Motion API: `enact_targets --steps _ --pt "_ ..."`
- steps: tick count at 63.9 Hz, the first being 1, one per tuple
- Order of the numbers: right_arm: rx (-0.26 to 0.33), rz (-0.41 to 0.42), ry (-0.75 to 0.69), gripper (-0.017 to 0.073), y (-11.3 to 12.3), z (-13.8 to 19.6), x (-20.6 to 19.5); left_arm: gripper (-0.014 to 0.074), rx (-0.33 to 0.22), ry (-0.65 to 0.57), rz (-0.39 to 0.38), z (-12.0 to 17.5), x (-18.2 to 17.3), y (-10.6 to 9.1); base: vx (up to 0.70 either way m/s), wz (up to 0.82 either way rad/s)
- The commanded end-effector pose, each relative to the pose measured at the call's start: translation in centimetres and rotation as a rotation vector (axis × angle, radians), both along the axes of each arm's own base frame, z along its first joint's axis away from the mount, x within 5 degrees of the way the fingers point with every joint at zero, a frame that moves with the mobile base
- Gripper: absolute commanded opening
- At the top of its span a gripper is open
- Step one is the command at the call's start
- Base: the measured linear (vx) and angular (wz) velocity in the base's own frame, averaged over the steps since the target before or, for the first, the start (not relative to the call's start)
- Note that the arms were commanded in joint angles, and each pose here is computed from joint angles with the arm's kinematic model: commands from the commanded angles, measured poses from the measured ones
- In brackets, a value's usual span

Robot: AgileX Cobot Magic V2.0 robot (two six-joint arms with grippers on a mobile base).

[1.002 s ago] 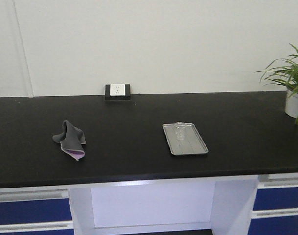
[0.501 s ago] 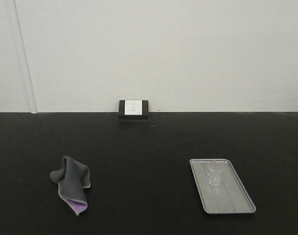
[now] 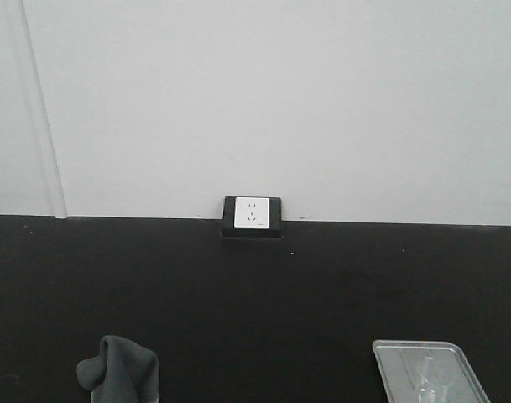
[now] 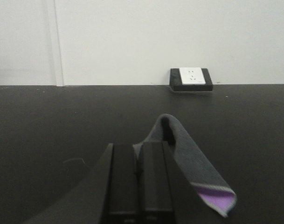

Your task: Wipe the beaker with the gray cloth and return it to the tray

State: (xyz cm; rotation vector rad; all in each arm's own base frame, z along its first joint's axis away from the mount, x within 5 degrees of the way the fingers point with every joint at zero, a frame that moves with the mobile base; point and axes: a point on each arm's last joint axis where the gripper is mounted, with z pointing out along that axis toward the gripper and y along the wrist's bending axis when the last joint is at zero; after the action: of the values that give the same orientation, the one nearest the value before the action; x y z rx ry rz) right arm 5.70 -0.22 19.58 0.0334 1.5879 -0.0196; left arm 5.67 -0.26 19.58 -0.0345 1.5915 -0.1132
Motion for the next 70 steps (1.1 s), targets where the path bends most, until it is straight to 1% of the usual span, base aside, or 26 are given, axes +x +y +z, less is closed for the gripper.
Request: enact_targets --steps 1,32,70 --pt "-0.016 0.008 -0.083 -0.0011 0.07 0.62 -0.04 -0.0003 -0.015 -0.064 -0.005 -0.15 -0.01 -0.05 0.3 0.11" --pt "-0.016 0.008 -0.083 -0.0011 0.07 0.62 -0.04 -0.0003 -0.015 -0.064 -0.005 -0.15 -0.01 -0.05 0.21 0.01" --pt "-0.016 0.008 -0.083 -0.0011 0.07 0.62 -0.04 -0.0003 -0.015 -0.064 -0.005 -0.15 -0.01 -0.05 0.05 -0.03"
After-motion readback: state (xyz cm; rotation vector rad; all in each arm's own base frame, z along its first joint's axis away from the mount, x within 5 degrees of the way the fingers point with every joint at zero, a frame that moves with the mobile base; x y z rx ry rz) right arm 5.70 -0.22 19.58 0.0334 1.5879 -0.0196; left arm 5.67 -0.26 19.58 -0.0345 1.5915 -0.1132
